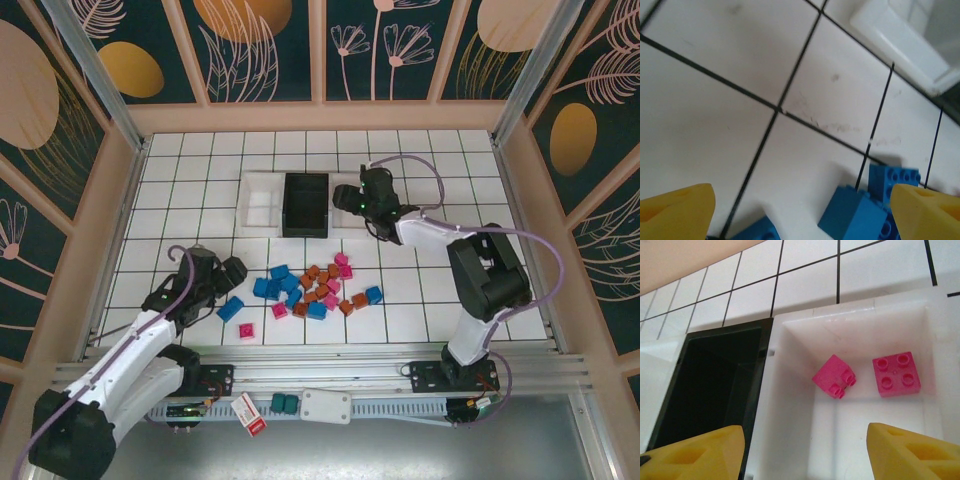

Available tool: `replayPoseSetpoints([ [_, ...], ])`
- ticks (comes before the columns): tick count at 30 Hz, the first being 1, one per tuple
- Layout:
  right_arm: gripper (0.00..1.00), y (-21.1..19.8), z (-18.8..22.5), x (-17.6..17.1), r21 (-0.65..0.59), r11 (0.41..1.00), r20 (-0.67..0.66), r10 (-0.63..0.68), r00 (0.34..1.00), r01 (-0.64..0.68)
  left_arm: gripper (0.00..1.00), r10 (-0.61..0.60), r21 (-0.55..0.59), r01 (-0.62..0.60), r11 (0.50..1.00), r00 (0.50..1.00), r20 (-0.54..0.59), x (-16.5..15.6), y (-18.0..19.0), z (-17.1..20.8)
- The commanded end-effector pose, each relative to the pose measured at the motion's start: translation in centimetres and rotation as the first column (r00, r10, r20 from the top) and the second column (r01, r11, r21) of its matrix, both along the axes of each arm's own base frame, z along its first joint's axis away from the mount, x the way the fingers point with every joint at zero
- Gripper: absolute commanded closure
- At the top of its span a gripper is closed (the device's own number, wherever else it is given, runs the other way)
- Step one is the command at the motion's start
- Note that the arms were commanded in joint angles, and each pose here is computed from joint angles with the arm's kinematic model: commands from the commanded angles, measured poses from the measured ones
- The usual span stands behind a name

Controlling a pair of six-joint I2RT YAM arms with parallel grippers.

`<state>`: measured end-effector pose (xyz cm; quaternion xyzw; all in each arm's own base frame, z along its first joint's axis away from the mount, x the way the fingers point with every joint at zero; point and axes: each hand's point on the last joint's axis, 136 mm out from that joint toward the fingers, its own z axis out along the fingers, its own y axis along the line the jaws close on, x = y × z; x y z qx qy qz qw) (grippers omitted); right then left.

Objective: Sort the legos into containers by color
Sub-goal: Place the lego in the container, then pick up the lego from the middle-left of the table.

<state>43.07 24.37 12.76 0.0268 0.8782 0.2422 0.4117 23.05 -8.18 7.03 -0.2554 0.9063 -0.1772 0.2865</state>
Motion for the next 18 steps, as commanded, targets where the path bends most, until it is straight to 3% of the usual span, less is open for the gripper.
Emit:
replayPoseSetpoints([
  [1,0.34,0.0,1.6,-0.8,0.067,0.998,0.041,0.005,0.999,-0.008,0.11,0.007,0.060,-0.004,0.998,0.999,-0.053,-1.1,-0.4,-1.0],
  [9,0.34,-0.9,0.4,-1.9,0.050,0.999,0.013,0.000,1.000,-0.001,0.16,-0.202,0.174,0.191,0.966,0.978,0.046,1.3,-5.3,1.2],
  [18,0.34,-2.2,-0.2,-2.5,0.055,0.998,0.001,-0.024,1.000,0.023,0.31,-0.303,0.245,0.293,0.924,0.953,0.003,1.2,-7.5,-0.5],
])
